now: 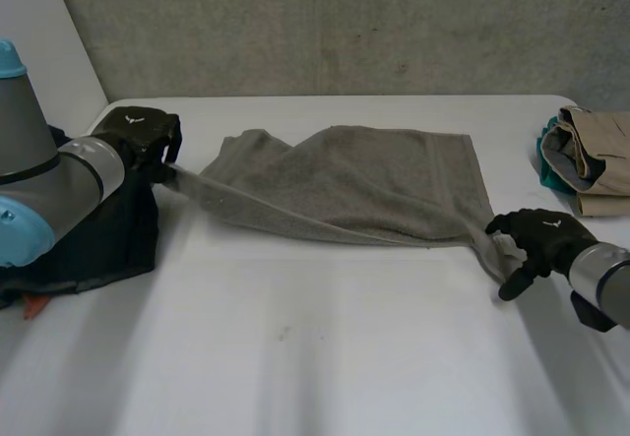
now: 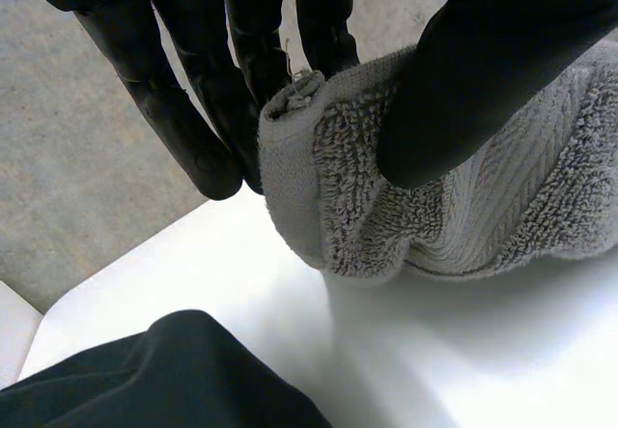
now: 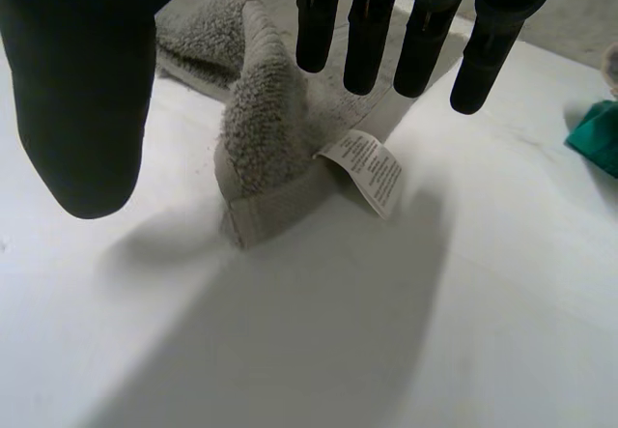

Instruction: Fold the laundry.

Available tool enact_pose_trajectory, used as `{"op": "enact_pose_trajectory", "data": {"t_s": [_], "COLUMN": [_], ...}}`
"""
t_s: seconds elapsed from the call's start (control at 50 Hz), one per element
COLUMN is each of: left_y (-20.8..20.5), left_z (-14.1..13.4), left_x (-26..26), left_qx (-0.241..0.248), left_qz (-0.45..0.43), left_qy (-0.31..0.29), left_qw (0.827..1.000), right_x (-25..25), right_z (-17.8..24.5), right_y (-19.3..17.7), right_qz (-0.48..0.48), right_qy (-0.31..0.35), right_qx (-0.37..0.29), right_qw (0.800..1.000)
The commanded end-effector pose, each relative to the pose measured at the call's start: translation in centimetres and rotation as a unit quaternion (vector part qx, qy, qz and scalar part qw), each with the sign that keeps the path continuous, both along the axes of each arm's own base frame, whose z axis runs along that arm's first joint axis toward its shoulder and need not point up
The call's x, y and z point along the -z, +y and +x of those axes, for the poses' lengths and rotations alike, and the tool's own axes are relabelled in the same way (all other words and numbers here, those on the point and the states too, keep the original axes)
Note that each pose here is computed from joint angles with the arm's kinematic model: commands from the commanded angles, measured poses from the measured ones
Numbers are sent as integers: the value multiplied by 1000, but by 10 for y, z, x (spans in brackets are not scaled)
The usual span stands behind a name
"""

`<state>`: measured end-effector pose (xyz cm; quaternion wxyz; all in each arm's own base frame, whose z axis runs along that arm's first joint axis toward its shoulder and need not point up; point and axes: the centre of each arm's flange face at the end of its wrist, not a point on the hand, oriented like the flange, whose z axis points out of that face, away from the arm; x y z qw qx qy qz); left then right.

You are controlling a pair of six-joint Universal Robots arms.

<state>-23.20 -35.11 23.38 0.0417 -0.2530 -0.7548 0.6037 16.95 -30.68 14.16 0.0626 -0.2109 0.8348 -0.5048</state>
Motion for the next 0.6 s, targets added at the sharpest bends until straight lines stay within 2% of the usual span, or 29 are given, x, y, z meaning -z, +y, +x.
{"op": "enact_pose_trajectory", "data": {"t_s": [0.02,0.22,0.3,0.38,0.44,0.52,0.54,0.6], "left_y": [0,-1,3,14,30,61,74,93], "left_z": [-2,2,6,13,20,36,41,48], "left_x": [-6,-6,-8,-5,-2,8,13,19], "left_qx": [-3,-8,-12,-17,-4,35,62,102], "left_qz": [1,5,13,41,68,120,138,159], "left_qy": [11,12,8,-6,-48,-133,-165,-202], "left_qw": [1000,1000,1000,999,997,983,975,961], "right_x": [10,22,13,-14,-33,-52,-52,-49], "right_z": [14,15,8,3,-4,-17,-22,-31], "right_y": [-3,-28,-35,-35,-20,2,16,38], "right_qz": [-28,-48,-67,-105,-102,-80,-43,22], "right_qy": [-7,22,29,61,122,212,246,292], "right_qx": [35,56,68,52,17,-46,-77,-122], "right_qw": [999,997,995,991,987,973,965,948]}}
